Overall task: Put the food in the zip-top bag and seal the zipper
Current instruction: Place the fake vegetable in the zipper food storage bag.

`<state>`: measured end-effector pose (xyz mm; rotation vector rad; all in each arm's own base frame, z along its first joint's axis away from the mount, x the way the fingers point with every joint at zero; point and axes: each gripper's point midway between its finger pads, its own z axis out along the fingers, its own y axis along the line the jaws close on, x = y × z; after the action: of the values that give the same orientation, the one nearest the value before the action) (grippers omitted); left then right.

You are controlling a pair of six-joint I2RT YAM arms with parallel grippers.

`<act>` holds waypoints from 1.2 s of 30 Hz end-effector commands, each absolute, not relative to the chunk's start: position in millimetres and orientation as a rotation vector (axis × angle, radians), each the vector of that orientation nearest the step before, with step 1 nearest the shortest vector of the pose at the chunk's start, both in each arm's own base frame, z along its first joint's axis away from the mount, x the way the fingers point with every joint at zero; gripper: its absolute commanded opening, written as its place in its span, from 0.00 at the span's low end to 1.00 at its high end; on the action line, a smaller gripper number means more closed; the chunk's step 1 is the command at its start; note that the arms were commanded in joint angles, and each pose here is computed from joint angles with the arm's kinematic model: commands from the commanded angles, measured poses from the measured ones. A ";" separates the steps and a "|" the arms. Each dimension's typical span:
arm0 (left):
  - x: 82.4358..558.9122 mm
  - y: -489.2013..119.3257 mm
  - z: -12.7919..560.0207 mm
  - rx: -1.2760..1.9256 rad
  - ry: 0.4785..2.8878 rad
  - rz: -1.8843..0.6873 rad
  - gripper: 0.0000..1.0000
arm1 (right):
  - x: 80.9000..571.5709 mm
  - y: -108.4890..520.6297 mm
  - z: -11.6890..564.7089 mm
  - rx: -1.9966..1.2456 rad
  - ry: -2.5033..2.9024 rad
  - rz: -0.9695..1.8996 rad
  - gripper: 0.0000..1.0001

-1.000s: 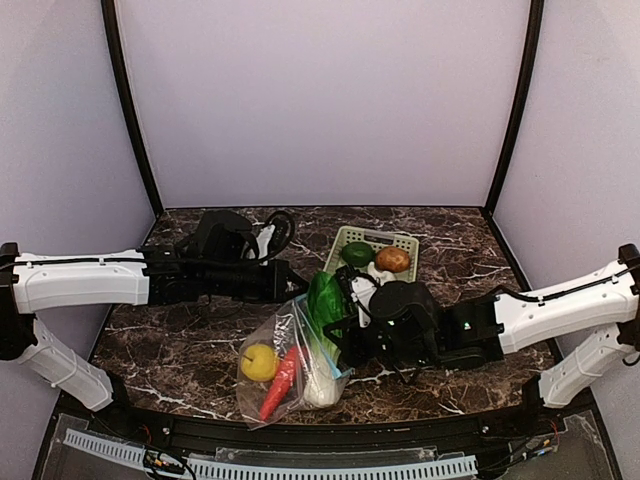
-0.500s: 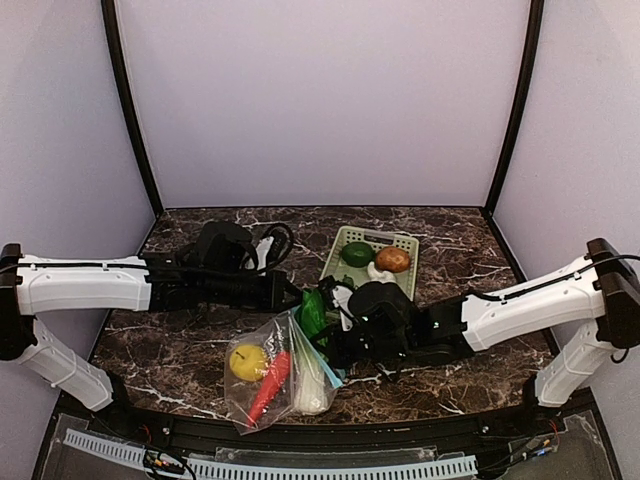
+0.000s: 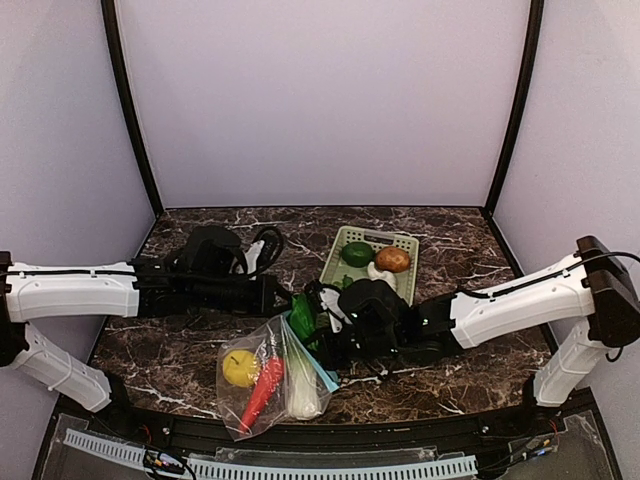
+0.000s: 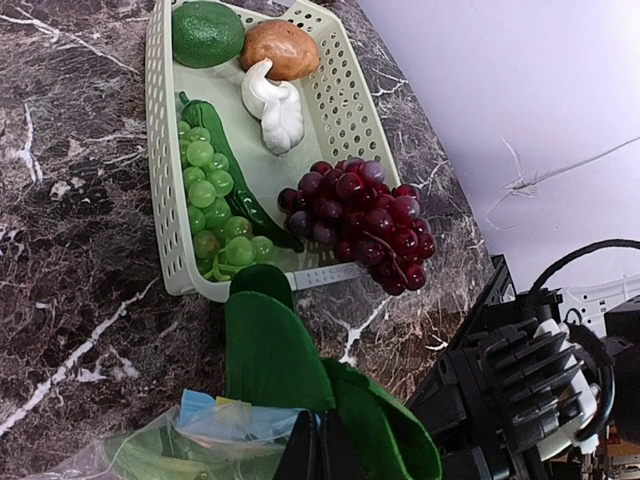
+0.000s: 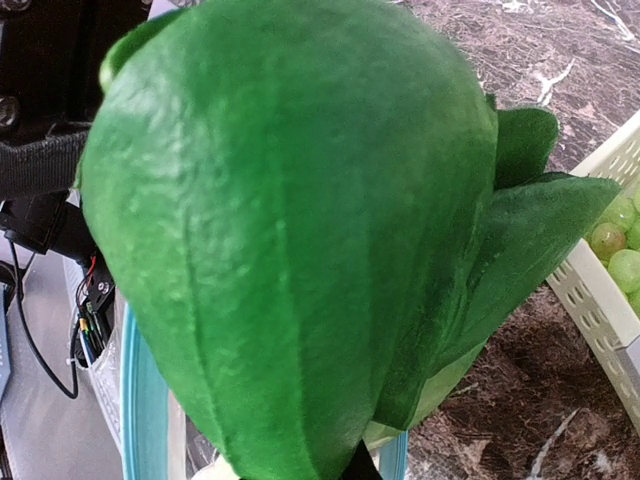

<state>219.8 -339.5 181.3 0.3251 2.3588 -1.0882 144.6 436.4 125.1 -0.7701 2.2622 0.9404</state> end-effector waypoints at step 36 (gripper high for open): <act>198.9 -310.7 213.3 0.362 2.195 -1.161 0.01 | 151.8 347.6 136.9 -0.541 2.453 0.778 0.78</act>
<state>201.0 -311.7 205.4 0.3440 2.2401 -1.1314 150.2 349.3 146.8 -0.6208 2.4038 0.7624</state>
